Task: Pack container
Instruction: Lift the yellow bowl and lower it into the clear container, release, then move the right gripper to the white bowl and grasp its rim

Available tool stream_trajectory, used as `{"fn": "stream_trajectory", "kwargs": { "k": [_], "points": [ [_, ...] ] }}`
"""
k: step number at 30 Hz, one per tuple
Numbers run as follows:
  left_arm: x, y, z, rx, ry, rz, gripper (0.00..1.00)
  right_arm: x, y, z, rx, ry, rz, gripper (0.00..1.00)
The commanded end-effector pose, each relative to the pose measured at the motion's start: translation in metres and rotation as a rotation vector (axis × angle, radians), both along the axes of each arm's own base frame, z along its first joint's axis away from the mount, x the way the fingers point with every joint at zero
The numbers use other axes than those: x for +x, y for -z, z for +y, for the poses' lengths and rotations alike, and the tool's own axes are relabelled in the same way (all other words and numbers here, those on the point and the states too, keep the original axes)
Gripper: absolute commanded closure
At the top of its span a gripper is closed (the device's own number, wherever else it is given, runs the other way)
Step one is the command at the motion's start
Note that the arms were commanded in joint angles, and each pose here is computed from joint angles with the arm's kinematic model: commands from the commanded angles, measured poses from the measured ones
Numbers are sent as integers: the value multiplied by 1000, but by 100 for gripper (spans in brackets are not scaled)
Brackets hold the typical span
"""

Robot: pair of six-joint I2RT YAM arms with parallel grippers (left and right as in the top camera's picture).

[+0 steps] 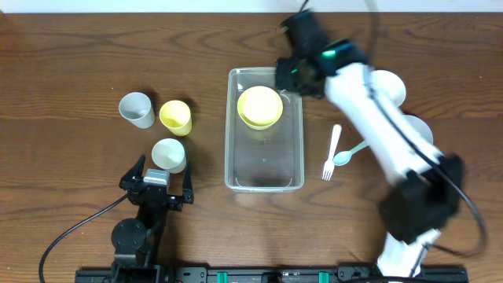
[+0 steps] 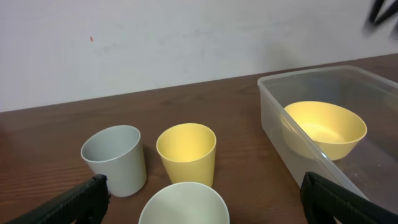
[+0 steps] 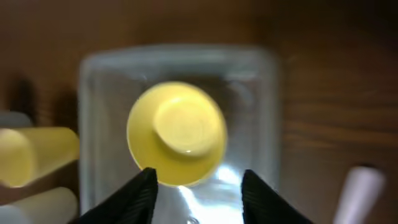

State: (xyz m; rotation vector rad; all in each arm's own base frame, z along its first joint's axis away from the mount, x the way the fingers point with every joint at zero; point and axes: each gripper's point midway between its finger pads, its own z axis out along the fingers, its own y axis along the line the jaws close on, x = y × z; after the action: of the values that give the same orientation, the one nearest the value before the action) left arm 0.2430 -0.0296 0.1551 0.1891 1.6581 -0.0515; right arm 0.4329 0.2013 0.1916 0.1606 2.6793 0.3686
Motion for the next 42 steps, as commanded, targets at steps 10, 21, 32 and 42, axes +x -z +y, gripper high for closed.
{"fn": "stream_trajectory", "kwargs": {
  "k": [10,21,32,42],
  "points": [
    [-1,16,0,7,2,47,2,1,-1,-218,-168,476,81,32],
    [-1,16,0,7,2,47,2,-19,107,-265,-200,602,340,32],
    [-1,16,0,7,2,47,2,-11,134,-282,-193,640,327,34],
    [-1,16,0,7,2,47,2,-15,175,-276,-155,646,298,46]
  ]
}}
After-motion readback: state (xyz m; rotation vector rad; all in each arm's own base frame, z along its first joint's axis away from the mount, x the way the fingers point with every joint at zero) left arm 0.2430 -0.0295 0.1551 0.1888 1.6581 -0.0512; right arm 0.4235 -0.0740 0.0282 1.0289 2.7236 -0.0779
